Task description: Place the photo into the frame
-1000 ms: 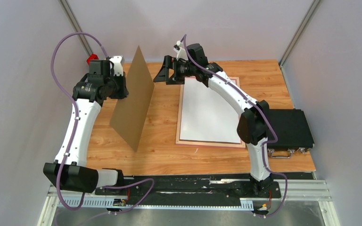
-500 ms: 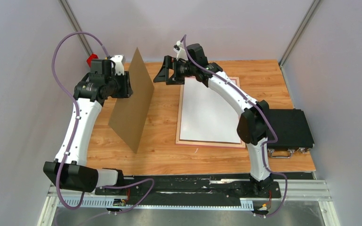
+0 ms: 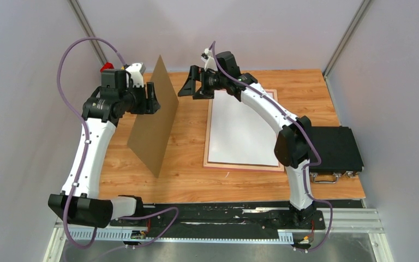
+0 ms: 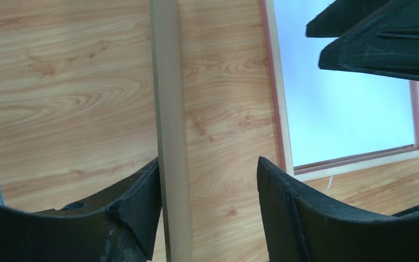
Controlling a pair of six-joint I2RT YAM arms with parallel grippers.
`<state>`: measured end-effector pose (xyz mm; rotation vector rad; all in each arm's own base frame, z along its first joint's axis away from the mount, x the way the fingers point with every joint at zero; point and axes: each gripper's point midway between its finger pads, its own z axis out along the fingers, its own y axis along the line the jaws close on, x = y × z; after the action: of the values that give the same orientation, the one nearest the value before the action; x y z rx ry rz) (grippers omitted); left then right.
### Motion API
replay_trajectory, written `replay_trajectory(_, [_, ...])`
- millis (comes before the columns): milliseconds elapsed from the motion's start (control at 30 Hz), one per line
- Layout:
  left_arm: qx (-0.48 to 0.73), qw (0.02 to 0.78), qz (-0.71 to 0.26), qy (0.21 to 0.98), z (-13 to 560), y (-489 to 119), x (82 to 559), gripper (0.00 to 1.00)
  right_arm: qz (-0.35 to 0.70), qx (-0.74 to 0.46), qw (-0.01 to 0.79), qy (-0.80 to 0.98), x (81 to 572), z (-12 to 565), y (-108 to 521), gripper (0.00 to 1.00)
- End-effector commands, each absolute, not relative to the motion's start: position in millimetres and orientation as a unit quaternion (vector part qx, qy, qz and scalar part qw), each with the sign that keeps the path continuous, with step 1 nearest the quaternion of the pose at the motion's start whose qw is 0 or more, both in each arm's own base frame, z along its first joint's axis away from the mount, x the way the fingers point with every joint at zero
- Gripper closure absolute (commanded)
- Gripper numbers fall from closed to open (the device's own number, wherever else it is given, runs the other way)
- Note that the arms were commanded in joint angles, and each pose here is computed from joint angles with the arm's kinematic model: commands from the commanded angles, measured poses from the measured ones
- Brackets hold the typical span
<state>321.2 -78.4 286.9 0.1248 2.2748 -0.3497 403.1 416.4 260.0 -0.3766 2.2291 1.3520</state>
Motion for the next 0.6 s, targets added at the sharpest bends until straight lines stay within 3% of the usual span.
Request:
replay_trajectory(0, [0.072, 0.435, -0.189, 0.877, 307, -98, 315, 0.3, 0.519, -0.152, 0.26, 0.8, 397, 281, 425, 0.0])
replay_trajectory(567, [0.12, 0.443, -0.249, 0.853, 307, -122, 285, 0.21, 0.588, -0.214, 0.241, 0.742, 364, 317, 457, 0.0])
